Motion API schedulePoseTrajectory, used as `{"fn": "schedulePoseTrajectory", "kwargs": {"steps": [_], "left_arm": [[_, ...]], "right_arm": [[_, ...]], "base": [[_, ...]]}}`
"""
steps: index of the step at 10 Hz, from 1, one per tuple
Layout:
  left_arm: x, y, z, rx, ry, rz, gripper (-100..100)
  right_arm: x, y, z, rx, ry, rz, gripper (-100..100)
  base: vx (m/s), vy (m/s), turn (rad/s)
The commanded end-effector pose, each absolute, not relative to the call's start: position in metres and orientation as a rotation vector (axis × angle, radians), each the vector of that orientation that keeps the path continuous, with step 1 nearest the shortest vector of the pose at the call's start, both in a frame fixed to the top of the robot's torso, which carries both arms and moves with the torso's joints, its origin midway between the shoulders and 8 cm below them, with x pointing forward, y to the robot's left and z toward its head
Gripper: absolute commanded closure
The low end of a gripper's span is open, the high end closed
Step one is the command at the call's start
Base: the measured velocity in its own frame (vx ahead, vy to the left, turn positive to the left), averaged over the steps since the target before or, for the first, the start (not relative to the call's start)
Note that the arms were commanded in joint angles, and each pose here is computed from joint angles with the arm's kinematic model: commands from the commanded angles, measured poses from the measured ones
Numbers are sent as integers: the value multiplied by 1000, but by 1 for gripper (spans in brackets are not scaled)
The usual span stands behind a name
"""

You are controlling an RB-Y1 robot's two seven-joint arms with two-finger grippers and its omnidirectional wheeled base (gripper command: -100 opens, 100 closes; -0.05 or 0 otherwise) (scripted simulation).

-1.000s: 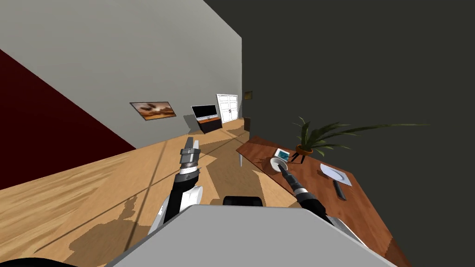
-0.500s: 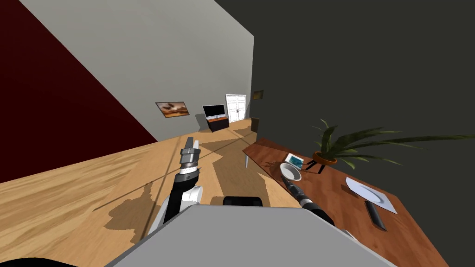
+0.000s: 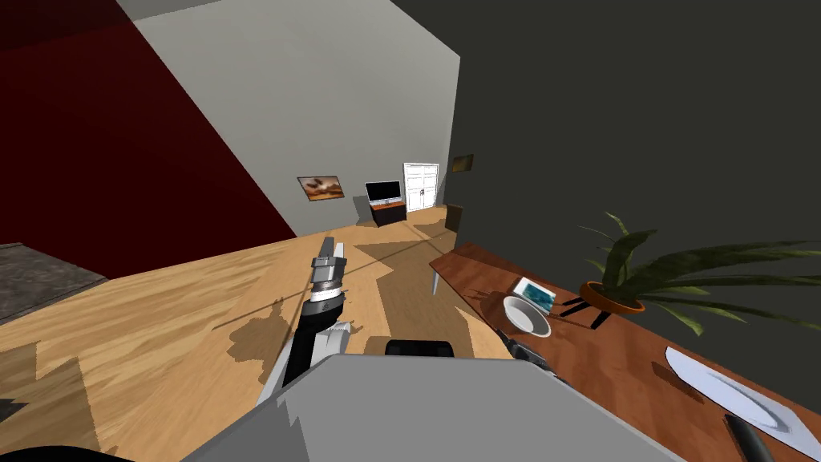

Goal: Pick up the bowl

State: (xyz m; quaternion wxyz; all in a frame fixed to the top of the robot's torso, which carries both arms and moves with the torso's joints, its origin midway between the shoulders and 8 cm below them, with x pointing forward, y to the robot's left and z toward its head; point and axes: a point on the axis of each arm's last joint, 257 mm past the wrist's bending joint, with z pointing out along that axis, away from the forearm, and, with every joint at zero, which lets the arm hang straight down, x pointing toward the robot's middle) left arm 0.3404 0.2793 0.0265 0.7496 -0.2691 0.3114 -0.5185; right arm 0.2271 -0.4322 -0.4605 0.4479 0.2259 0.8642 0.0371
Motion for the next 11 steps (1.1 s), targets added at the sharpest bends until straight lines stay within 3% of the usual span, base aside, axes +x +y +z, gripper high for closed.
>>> {"fn": "schedulePoseTrajectory", "kwargs": {"steps": [1,6,9,11], "left_arm": [[340,279,27,-588,681,-1133,0],[340,279,27,-588,681,-1133,0],[340,279,26,-588,681,-1133,0],[340,279,26,-588,681,-1133,0]], "right_arm": [[192,-450,-487,521,2250,-17,-100],[121,-485,-525,456,2442,-220,-100],[59,-510,-547,375,2593,-387,-100],[57,-511,-548,376,2596,-390,-100]], "base": [[130,29,329],[94,-23,161],[172,-65,213],[65,-41,30]]}}
